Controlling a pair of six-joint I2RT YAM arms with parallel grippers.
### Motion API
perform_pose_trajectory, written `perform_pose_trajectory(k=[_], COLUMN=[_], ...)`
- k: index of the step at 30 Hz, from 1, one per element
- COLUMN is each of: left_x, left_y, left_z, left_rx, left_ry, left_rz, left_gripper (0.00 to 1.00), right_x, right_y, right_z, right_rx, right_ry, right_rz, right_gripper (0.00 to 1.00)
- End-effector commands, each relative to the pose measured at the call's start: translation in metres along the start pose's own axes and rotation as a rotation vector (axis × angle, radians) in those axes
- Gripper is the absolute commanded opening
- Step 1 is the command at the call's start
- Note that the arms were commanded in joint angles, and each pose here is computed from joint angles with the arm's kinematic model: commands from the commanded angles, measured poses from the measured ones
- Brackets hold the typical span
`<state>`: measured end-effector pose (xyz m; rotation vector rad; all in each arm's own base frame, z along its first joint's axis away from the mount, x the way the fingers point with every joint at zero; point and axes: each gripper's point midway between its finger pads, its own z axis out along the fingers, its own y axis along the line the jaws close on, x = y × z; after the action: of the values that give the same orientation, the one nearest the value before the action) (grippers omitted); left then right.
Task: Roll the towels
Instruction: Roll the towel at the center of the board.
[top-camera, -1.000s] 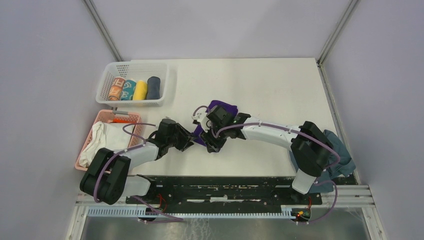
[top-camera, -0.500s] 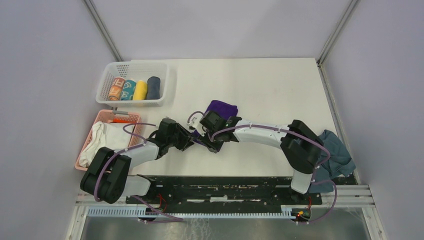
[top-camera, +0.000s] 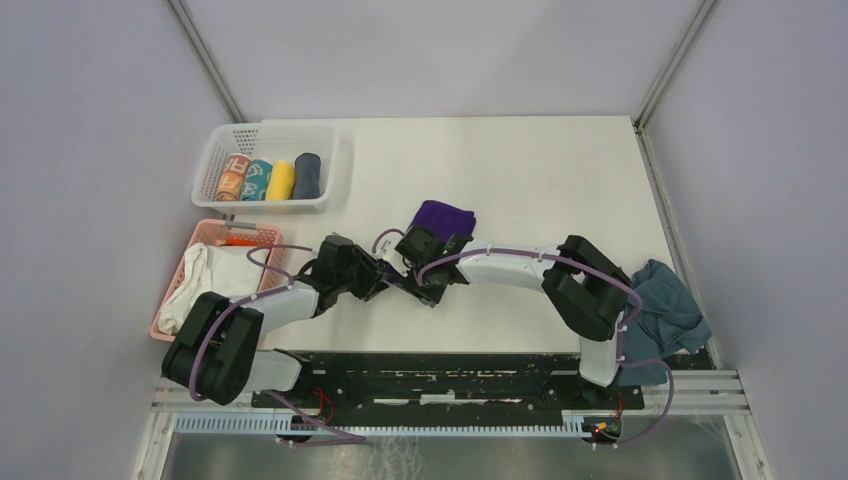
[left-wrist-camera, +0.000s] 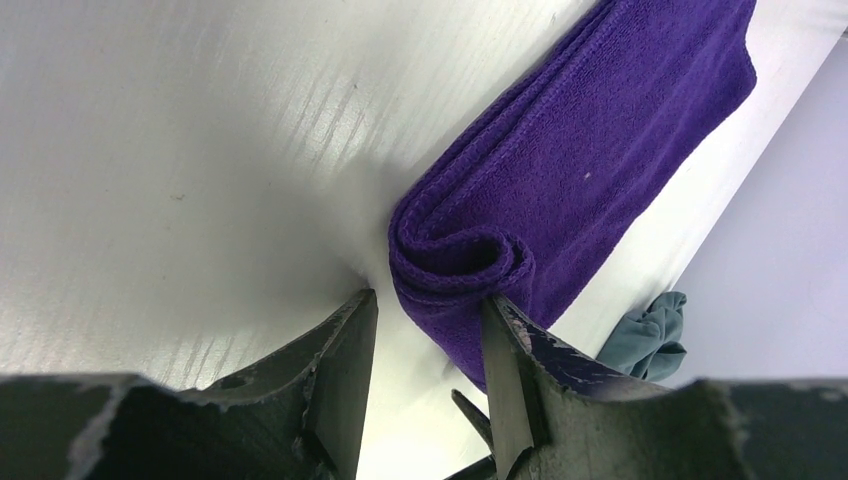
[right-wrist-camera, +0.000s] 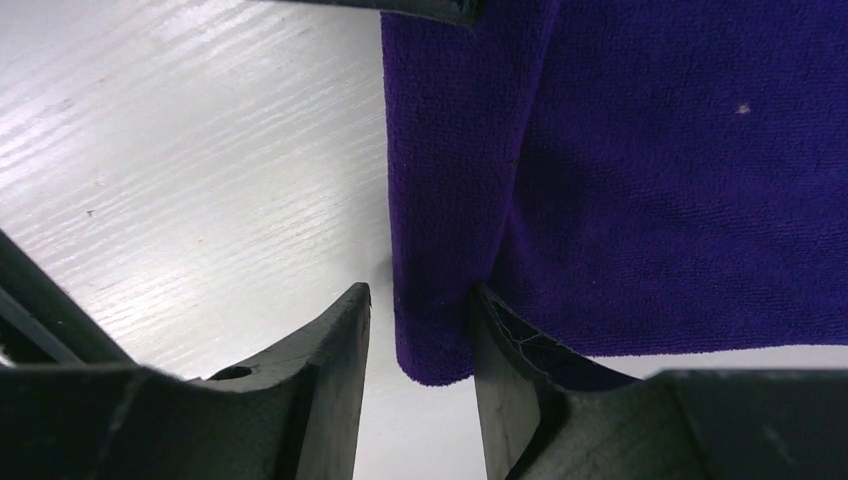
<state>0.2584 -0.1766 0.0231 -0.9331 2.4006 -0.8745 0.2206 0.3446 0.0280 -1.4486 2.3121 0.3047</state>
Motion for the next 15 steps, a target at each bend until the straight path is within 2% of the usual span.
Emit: perform_pose_trajectory(k=[1, 15], left_x=[0.0, 0.005], left_y=[0.029, 0.049], left_z=[0.004, 0.016], left_rx=[-0.126, -0.222], left_ry=[-0.015, 0.021], left_rz=[-0.011, -0.004], left_gripper=[0.52, 0.52], right_x=[-0.002, 0.017], right_y=[-0.007, -0.018], right_z=[0.003, 0.015], right_rx=[0.044, 0.119], right_ry=[0.019, 0.104], right_rz=[-0.031, -0.064], right_gripper=[0.49, 0.48])
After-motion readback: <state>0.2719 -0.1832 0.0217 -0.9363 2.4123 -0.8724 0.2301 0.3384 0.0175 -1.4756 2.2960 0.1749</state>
